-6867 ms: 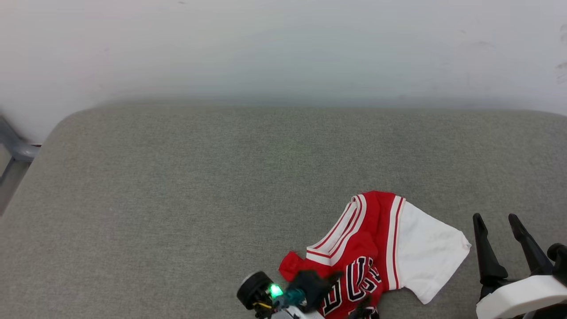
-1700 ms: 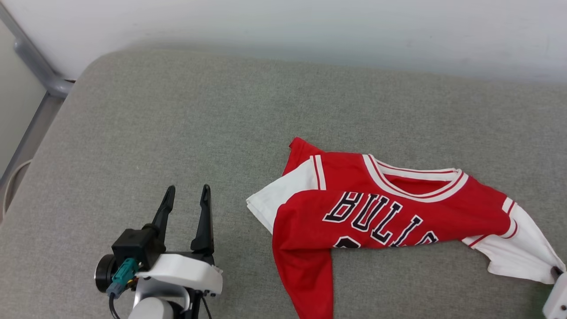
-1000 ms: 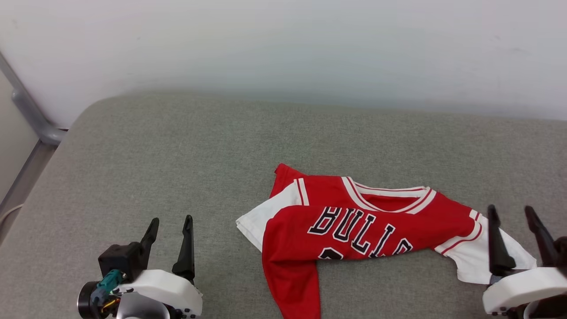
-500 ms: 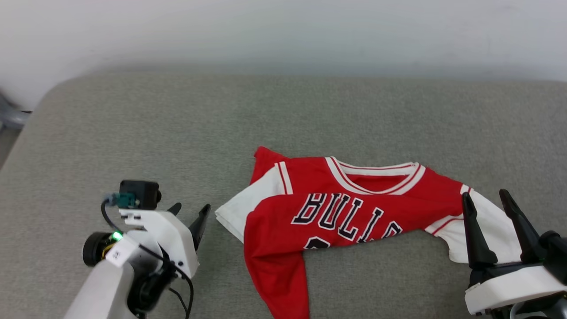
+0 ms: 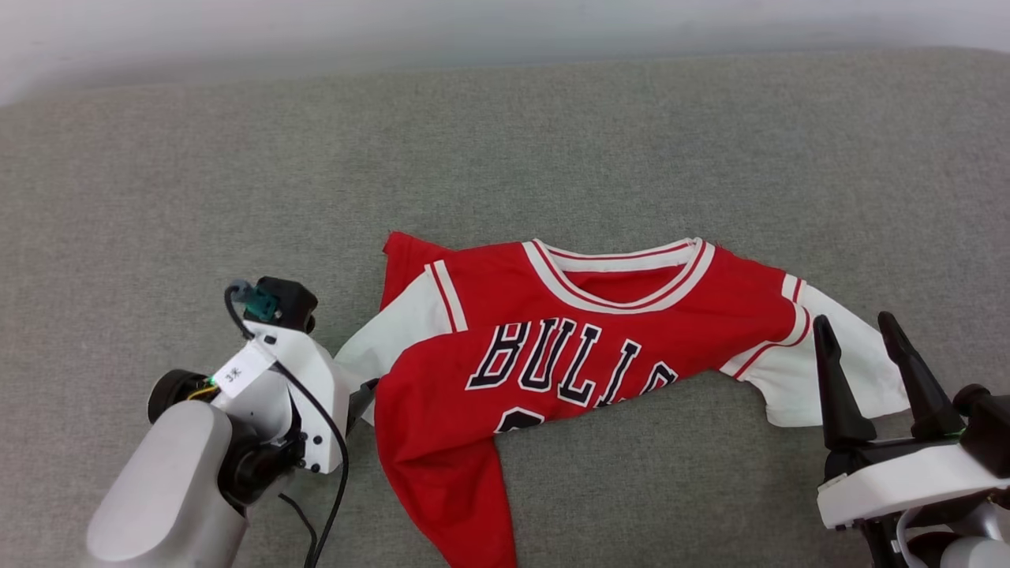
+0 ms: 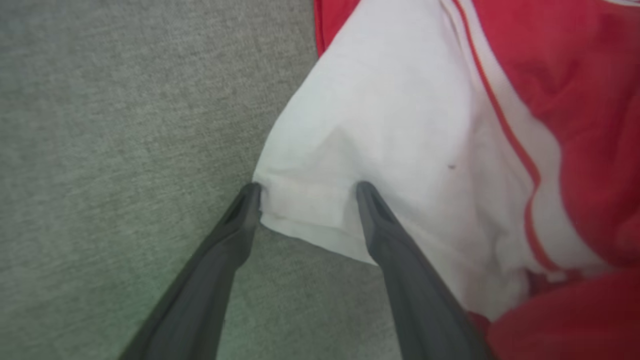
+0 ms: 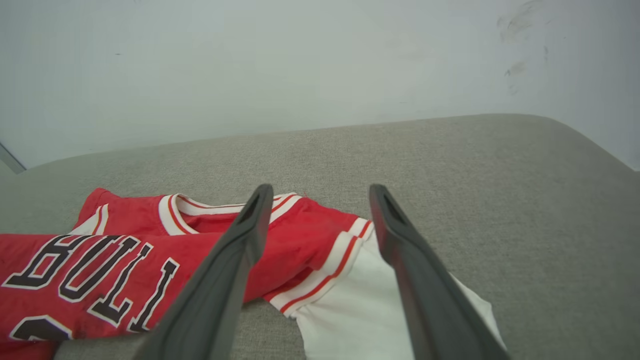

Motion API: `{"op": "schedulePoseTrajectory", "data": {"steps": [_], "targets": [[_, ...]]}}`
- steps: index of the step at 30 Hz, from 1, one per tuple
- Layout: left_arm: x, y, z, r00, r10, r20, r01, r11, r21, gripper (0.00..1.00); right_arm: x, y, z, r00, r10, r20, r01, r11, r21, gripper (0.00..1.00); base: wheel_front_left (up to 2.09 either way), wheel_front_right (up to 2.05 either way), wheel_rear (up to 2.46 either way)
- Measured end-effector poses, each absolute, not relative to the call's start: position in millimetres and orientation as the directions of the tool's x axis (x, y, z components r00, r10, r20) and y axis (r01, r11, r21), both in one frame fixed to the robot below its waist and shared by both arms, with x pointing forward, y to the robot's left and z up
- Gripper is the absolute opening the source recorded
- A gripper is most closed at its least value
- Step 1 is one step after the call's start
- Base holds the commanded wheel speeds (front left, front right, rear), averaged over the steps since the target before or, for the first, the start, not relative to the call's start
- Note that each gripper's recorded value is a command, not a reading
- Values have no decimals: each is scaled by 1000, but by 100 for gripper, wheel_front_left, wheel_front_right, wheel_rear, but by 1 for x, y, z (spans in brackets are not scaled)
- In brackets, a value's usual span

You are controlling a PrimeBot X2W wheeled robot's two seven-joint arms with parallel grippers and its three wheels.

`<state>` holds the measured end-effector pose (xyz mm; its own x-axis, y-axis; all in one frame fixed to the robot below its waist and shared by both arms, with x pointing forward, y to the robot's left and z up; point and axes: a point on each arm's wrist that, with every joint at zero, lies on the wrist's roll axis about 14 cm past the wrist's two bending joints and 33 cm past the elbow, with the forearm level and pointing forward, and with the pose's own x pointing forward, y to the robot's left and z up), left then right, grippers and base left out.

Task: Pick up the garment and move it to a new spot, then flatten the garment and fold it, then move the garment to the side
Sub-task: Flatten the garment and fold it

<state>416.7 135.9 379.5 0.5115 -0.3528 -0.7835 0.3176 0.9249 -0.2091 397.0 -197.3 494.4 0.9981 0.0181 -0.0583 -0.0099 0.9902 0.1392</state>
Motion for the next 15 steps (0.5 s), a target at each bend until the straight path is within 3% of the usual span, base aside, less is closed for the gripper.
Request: {"op": "schedulePoseTrajectory", "data": {"steps": [3,4,5,6,13,14,15], "targets": [[415,135,370,447,-341,-827,342,919,-195,98,398,-202,490,998,3,-65,6,989,146,100,0,0,0],[414,134,368,428,-339,-838,346,918,-195,49,397,-203,489,998,-1,-69,11,989,148,100,0,0,0],[414,133,367,417,-338,-844,352,916,-193,28,397,-205,488,997,-6,-71,17,988,154,100,0,0,0],[414,133,366,411,-337,-847,355,915,-192,0,397,-207,487,997,-12,-75,23,988,152,100,0,0,0],[424,137,377,529,-328,-782,342,926,-157,0,393,-222,481,994,-59,-87,73,982,176,100,0,0,0],[432,139,395,625,-320,-712,321,937,-140,0,390,-232,477,990,-87,-109,107,975,197,100,0,0,0],[433,140,402,653,-318,-688,315,939,-135,0,388,-235,474,987,-97,-125,121,971,206,100,0,0,0]]}}
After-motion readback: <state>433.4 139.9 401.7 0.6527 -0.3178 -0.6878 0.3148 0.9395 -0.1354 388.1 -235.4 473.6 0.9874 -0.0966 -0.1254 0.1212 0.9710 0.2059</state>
